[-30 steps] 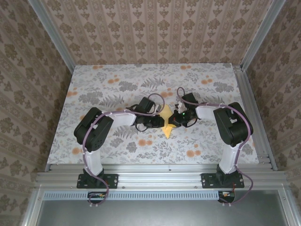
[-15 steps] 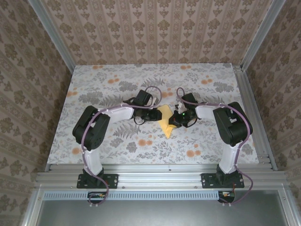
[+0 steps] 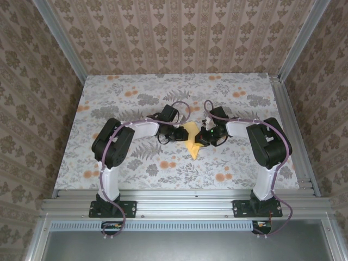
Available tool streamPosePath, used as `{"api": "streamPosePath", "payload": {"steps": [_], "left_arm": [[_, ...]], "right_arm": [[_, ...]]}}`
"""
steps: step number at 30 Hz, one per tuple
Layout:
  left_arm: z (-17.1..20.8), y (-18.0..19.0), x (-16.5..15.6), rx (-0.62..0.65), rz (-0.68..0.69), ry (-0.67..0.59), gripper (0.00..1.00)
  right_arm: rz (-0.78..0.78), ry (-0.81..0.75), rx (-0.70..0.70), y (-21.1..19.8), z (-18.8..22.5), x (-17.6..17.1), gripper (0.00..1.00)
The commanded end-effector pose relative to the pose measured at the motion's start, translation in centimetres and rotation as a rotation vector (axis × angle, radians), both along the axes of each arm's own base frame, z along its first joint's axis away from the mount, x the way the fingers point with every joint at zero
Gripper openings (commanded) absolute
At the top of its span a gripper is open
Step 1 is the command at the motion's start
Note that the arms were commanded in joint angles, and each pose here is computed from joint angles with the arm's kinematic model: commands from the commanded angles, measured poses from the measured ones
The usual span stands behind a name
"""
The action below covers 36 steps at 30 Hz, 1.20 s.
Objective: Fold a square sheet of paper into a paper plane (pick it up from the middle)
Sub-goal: Third fold the triangle at the center of the table.
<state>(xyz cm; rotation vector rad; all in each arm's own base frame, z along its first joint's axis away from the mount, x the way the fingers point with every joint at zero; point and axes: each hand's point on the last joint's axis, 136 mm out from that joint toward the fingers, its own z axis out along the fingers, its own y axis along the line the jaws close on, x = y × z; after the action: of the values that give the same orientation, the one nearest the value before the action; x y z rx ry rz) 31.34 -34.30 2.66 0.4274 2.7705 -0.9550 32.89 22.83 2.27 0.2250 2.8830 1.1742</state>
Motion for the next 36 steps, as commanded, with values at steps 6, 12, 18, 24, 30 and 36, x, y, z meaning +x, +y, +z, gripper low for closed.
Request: {"api": "streamPosePath", "payload": {"steps": [6,12,18,24,30,36], "left_arm": [[-1.8,0.4,-1.1,0.033,-0.028,0.042,0.24],[-1.8,0.4,-1.2,0.034,-0.029,0.043,0.24],[-2.0,0.4,-1.4,0.030,-0.029,0.048,0.24],[-2.1,0.4,-1.4,0.025,-0.026,0.051,0.24],[-2.3,0.4,-1.5,0.027,-0.026,0.055,0.24],[-2.3,0.3,-1.5,0.027,-0.028,0.055,0.24]], "right_arm": [[0.006,0.010,-0.024,0.4,0.0,0.2,0.03],[0.006,0.016,-0.038,0.5,-0.5,0.1,0.04],[0.000,0.018,-0.047,0.6,-0.7,0.3,0.04],[-0.006,0.021,-0.042,0.8,-0.9,0.4,0.03],[-0.004,0.013,-0.029,1.3,-0.6,0.7,0.03],[-0.008,0.017,-0.036,1.2,-1.0,0.7,0.04]]}}
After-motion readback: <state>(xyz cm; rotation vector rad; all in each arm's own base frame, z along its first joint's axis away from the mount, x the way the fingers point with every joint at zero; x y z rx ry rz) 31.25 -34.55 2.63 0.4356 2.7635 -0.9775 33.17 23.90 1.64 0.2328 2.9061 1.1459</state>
